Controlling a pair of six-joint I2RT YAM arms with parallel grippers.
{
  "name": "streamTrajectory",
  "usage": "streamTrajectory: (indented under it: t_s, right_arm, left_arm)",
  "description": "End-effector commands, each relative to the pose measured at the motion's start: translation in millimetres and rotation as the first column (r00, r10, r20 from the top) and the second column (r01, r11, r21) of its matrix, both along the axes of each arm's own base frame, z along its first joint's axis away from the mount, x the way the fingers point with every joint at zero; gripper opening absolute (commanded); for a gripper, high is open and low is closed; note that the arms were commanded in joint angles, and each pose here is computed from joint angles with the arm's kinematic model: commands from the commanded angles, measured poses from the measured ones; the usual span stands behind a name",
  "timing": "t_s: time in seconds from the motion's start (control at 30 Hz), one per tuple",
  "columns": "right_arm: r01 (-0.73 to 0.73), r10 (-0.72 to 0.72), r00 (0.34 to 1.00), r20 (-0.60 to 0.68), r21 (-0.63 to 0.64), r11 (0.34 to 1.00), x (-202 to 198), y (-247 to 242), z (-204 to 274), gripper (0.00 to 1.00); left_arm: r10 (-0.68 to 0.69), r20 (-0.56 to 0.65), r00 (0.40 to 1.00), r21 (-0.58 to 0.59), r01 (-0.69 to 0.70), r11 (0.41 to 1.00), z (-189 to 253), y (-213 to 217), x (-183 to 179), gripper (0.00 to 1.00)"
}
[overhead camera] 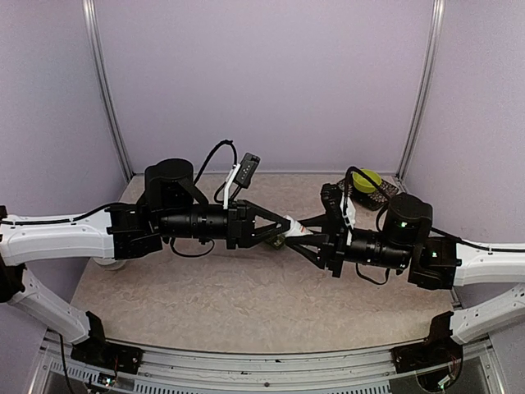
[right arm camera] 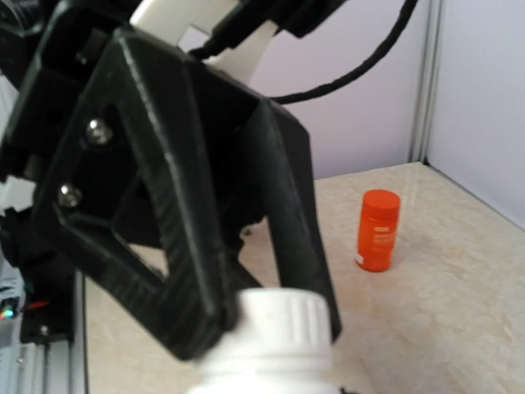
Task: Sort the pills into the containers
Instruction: Pass from the right arm to the left
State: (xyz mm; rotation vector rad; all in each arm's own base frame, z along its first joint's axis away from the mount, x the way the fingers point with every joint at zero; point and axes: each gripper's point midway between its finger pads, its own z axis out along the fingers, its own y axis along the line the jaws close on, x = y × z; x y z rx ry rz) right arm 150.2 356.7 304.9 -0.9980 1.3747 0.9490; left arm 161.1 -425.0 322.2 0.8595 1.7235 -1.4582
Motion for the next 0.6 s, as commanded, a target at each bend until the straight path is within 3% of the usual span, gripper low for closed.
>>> streamTrajectory:
  t_s: [0.0, 0.13, 0.27, 0.37, 0.57]
  right_arm:
    - [-0.031, 0.036, 0.997, -0.065, 0.08, 0.996, -9.6, -2.9, 21.4, 0.08]
    - [-0.017, 0.021, 0.998, -0.058, 0.065, 0.998, -6.4, -2.1, 16.7, 0.08]
    - [-0.027, 0.03, 0.998, -0.052, 0.058, 0.998, -6.7, 0.9, 14.9, 0.1]
    - [-0.021, 0.023, 0.999, -0.047, 0.052, 0.998, -5.3, 1.3, 13.0, 0.19]
    - [0.029, -0.028, 0.999, -0.033, 0.043, 0.999, 2.1, -3.3, 12.4, 0.48]
  left_arm:
    - [-0.103, 0.114, 0.988, -0.048, 0.109, 0.993, 15.8, -2.5, -24.6, 0.23]
    - [-0.1, 0.094, 0.991, -0.045, 0.104, 0.994, 12.8, -4.1, -22.3, 0.3]
    - [-0.084, 0.077, 0.993, -0.052, 0.088, 0.995, 11.7, -5.1, -19.3, 0.2]
    - [-0.072, 0.069, 0.995, -0.053, 0.076, 0.996, 11.0, -4.7, -17.5, 0.14]
    - [0.007, 0.051, 0.999, -0.052, -0.004, 0.999, 12.1, 4.4, -1.5, 0.13]
